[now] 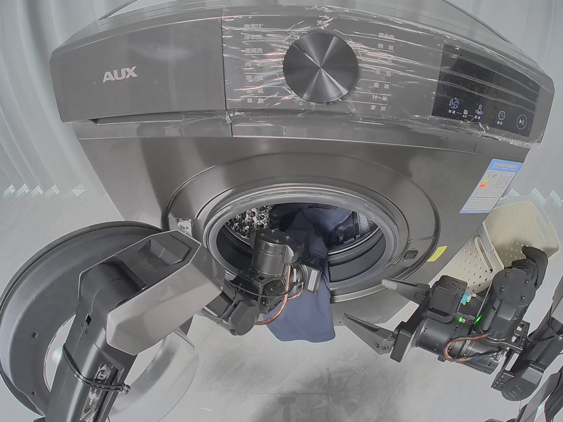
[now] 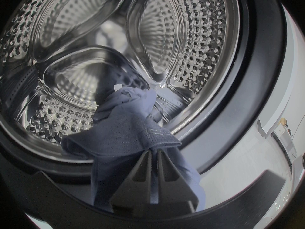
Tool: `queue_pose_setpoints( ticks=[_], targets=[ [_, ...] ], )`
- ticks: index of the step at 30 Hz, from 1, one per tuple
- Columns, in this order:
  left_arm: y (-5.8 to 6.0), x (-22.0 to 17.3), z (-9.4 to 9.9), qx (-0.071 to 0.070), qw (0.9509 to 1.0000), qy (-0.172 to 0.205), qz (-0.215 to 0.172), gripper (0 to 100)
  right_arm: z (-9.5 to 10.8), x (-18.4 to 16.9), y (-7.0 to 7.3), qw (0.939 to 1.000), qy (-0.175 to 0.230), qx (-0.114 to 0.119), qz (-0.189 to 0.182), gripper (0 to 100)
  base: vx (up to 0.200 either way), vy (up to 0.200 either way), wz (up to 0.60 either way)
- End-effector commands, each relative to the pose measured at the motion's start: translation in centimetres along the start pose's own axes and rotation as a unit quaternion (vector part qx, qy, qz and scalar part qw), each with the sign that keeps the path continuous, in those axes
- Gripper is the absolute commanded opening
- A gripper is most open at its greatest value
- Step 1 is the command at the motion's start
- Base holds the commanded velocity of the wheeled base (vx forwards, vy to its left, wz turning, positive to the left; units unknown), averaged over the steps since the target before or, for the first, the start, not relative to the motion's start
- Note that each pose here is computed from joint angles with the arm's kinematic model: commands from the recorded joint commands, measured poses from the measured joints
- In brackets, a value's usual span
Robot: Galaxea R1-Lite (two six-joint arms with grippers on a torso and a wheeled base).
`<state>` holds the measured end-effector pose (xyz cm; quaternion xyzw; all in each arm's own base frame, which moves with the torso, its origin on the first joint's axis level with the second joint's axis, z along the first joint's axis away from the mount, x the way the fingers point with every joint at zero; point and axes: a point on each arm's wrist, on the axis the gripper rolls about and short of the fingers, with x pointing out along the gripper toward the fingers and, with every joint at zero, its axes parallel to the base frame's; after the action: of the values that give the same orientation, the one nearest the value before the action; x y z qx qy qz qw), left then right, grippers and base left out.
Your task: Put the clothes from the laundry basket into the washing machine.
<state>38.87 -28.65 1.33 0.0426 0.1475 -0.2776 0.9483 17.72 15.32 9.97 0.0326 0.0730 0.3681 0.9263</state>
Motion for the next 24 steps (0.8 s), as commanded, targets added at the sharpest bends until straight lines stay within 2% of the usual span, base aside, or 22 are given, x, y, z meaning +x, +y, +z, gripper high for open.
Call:
queue_pose_setpoints(
  ticks=[1,4,6,9,10,11,13,15,18,19,22,23,24],
  targets=[
    [0.2,0.5,2.4,-0.008,0.9983,-0.056,0.013,0,0.1,0.0,0.0,1.0,-0.003,0.0,0.001,100,0.0,0.0,0.0],
    [1.1,1.4,4.4,-0.017,0.9927,-0.113,0.039,0,0.3,0.2,0.0,1.0,-0.007,0.0,0.001,100,0.0,0.0,0.0],
    [1.8,2.2,5.1,-0.022,0.9887,-0.14,0.05,0,0.3,0.2,0.0,1.0,-0.008,-0.001,0.002,100,0.0,0.0,0.0],
    [3.2,3.4,5.9,-0.029,0.9815,-0.175,0.071,0,0.3,0.2,0.0,1.0,-0.007,0.0,0.001,100,0.0,0.0,0.0],
    [3.2,3.4,5.9,-0.029,0.9815,-0.175,0.071,0,0.3,0.2,0.0,1.0,-0.007,0.0,0.001,100,0.0,0.0,0.0],
    [4.1,4.1,6.6,-0.034,0.9752,-0.202,0.085,0,0.3,0.2,0.0,1.0,-0.008,0.0,0.0,100,0.0,0.0,0.0],
    [4.4,4.5,7.0,-0.037,0.9712,-0.218,0.087,0,0.3,0.2,0.0,1.0,-0.008,0.0,0.0,100,0.0,0.0,0.0],
    [4.6,4.7,7.3,-0.04,0.969,-0.226,0.091,0,0.3,0.2,0.0,1.0,-0.007,0.0,0.001,100,0.0,0.0,0.0],
    [4.5,4.7,7.0,-0.044,0.9699,-0.222,0.09,0,0.3,0.2,0.0,1.0,-0.007,0.0,0.001,100,0.0,0.0,0.0],
    [4.3,4.7,6.8,-0.048,0.971,-0.218,0.087,100,0.3,0.2,0.0,1.0,-0.007,0.0,0.001,100,0.0,0.0,0.0],
    [3.7,4.5,6.4,-0.054,0.9738,-0.206,0.08,100,0.3,0.2,0.0,1.0,-0.007,0.0,0.001,100,0.0,0.0,0.0],
    [2.9,4.0,6.2,-0.056,0.9775,-0.189,0.074,100,0.3,0.2,0.0,1.0,-0.007,0.0,0.001,100,0.0,0.0,0.0],
    [2.4,3.5,6.3,-0.057,0.9792,-0.182,0.069,100,0.2,0.2,0.0,1.0,-0.006,0.0,0.0,100,0.0,0.0,0.0]
  ],
)
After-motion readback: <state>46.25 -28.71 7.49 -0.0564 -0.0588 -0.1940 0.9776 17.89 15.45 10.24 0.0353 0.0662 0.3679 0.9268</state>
